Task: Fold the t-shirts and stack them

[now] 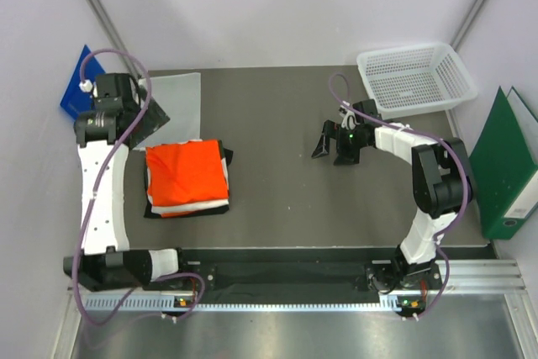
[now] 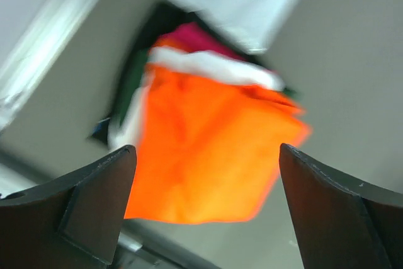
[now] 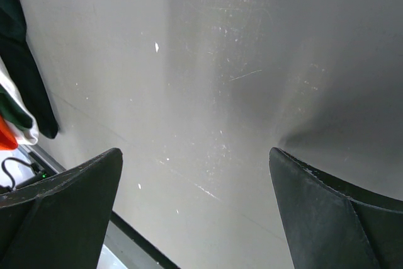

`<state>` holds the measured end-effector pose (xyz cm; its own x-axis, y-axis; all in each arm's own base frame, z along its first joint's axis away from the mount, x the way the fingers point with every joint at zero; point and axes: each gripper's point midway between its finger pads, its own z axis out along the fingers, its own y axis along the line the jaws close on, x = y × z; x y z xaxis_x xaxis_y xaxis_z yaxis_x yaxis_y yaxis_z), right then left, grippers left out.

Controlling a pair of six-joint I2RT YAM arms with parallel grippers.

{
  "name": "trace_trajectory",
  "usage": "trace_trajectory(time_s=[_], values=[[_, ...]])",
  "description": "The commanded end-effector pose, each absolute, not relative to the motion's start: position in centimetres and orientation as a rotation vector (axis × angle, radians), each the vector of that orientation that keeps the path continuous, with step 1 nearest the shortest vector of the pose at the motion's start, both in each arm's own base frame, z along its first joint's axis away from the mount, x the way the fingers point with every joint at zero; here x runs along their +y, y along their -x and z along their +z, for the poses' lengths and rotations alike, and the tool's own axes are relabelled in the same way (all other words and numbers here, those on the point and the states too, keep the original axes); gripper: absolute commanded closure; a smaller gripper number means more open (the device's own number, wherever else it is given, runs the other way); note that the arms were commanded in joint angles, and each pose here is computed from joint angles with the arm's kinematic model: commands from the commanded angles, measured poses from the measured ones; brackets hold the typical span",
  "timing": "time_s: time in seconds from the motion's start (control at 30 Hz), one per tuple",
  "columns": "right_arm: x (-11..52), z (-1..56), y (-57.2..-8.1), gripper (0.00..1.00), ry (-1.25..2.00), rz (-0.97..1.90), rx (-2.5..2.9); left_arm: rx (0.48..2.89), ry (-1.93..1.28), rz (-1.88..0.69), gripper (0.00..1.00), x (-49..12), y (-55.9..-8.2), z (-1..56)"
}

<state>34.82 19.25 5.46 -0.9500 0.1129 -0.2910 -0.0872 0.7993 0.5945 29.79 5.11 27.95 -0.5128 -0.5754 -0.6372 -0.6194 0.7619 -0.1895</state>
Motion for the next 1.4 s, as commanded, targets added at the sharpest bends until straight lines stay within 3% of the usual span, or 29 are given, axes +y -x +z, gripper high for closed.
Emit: trace_trajectory(time_s=[0.0, 0.07, 0.1, 0.17, 0.2, 0.47, 0.93, 1.1, 1.37], values=[[19.3, 5.7, -35.2, 0.0, -0.011, 0.924, 2.643, 2.256, 0.616, -0.341, 0.01, -1.5, -33.8, 28.9], [19.2, 5.6, -35.2, 0.01, -0.016, 0.917, 2.648, 2.323, 0.515, -0.408, 0.1, -4.3, -34.5, 27.4], [19.2, 5.6, -35.2, 0.0, -0.018, 0.914, 2.651, 2.394, 0.416, -0.439, 0.42, -7.3, -34.9, 25.8], [19.1, 5.7, -35.2, 0.0, -0.019, 0.909, 2.65, 2.462, 0.33, -0.449, 0.9, -9.8, -35.0, 24.1], [19.0, 5.6, -35.2, 0.0, -0.021, 0.904, 2.651, 2.546, 0.283, -0.445, 1.0, -11.9, -34.9, 22.0], [18.8, 5.5, -34.9, 0.0, -0.034, 0.889, 2.658, 2.817, 0.064, -0.193, 1.0, -18.0, -33.9, 13.3], [18.4, 5.4, -35.3, 0.0, -0.06, 0.887, 2.655, 2.994, 0.201, 0.173, 1.0, -13.9, -30.2, 4.3], [18.1, 5.4, -35.3, 0.0, -0.065, 0.884, 2.653, 3.019, 0.262, 0.216, 1.0, -12.8, -28.9, 3.1], [18.1, 5.2, -35.1, 0.0, -0.071, 0.894, 2.656, 3.011, 0.481, 0.291, 1.0, -6.2, -27.3, 3.4]])
